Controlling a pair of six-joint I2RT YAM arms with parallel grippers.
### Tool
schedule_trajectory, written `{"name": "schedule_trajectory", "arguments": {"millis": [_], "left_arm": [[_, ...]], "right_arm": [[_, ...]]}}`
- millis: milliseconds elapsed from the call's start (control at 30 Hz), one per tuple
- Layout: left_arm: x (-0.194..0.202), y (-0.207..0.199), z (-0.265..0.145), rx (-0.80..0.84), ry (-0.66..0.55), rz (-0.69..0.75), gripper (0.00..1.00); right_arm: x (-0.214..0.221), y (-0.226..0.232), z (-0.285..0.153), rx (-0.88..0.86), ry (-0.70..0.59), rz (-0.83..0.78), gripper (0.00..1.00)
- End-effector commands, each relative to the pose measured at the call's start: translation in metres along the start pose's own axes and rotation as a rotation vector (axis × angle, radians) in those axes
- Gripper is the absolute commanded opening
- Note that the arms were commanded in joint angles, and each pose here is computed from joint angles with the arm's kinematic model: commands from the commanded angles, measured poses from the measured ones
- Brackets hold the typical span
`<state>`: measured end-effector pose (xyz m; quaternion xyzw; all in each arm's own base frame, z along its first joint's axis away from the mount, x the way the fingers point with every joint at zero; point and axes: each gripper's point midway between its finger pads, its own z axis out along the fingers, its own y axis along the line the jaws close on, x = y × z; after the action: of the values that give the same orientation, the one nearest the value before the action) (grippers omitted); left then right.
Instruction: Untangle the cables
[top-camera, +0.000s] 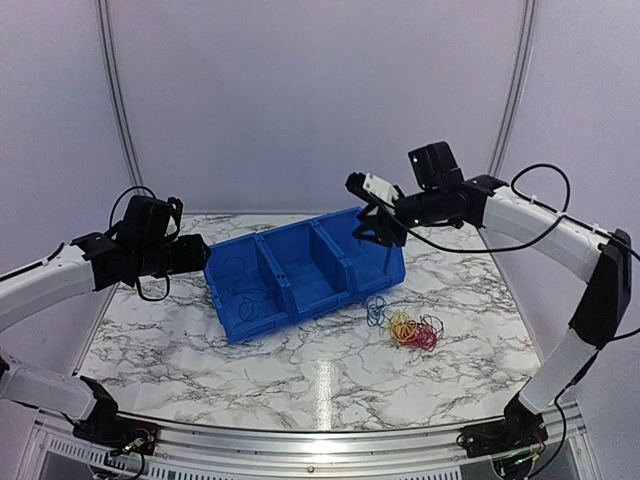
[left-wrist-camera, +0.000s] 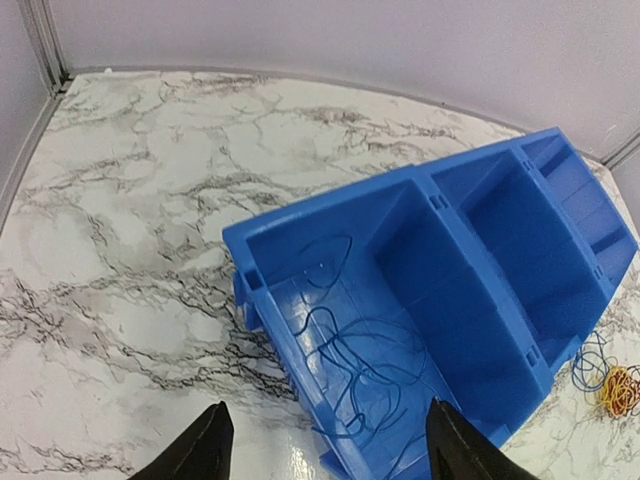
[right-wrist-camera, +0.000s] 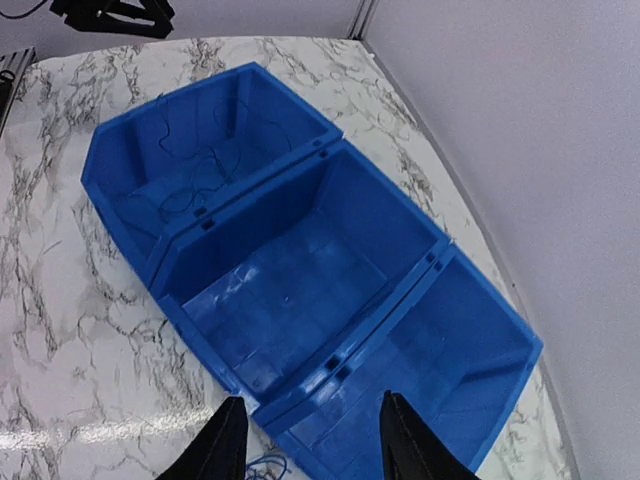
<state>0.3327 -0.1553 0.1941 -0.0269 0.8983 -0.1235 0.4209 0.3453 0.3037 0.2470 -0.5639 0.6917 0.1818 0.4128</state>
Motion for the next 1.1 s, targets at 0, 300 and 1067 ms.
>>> {"name": "schedule_trajectory", "arguments": {"millis": [0, 300, 1067], "left_arm": [[-0.034, 0.01, -0.025, -0.038, -0.105, 0.028, 0.71], [-0.056, 0.041, -0.051, -0.131, -0.207, 0.113, 0.77], [-0.04, 0.072, -0.039, -0.13, -0.194, 0.054, 0.77]], "right_arm": [[-0.035, 0.01, 0.052, -0.084, -0.05, 0.025, 0.45], [-0.07, 0.049, 0.175, -0.167, -0.064, 0.016, 0.33], [-0.097, 0.121, 0.265, -0.304, -0.139, -0.08, 0.4]]}}
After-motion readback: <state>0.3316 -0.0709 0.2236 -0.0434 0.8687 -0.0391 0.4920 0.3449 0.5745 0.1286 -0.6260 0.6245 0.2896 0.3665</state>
